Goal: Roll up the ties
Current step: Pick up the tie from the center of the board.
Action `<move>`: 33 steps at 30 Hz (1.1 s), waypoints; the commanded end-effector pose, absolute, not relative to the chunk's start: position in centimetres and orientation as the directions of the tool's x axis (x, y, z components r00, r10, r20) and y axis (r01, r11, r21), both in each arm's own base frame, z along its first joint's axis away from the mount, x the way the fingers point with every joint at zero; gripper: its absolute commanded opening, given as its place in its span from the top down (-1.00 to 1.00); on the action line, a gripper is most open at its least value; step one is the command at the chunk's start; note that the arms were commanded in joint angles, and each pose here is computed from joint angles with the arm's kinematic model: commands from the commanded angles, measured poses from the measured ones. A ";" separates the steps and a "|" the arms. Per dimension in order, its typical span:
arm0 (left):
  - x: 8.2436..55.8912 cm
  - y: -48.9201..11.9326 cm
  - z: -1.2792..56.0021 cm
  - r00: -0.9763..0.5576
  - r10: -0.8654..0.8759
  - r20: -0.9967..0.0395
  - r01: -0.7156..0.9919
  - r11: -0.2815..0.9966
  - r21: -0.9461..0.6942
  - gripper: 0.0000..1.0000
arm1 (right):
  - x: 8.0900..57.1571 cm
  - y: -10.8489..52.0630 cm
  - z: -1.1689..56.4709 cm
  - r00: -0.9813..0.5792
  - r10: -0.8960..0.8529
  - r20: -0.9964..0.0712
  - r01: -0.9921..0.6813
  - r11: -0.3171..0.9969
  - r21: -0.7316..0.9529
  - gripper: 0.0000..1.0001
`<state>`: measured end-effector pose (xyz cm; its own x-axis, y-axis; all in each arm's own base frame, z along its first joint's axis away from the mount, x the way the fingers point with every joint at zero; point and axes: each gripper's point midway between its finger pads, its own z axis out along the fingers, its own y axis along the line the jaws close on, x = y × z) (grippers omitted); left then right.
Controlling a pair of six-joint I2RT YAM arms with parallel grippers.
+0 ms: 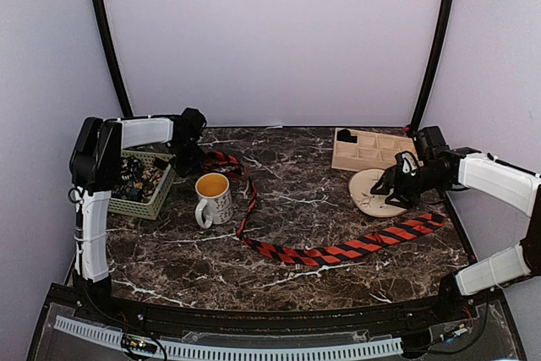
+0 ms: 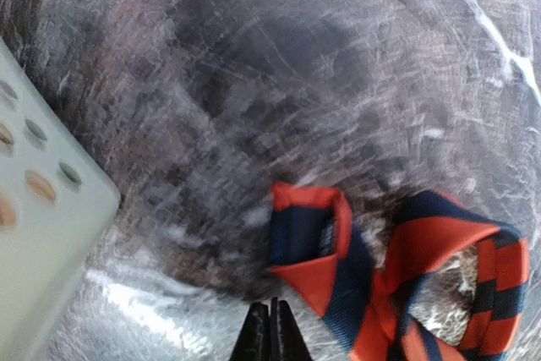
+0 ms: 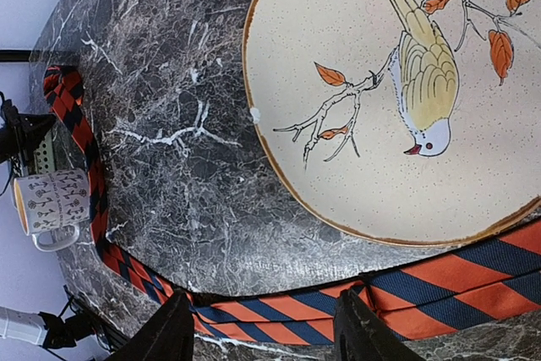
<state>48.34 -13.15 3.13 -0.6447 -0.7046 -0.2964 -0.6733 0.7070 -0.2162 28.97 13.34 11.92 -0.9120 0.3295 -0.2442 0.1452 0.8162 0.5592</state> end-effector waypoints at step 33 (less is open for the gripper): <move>49.5 -12.0 5.4 -0.559 -0.759 -0.333 -0.745 0.637 -0.200 -0.10 | 28.9 13.7 13.5 -0.897 0.348 -0.273 0.129 0.795 0.592 -0.06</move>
<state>49.98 -12.35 5.82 -0.5887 -0.7217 -0.3641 -0.6939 0.6823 -0.2304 28.83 13.53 13.42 -0.9007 0.3441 -0.2652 0.1324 0.7987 0.5869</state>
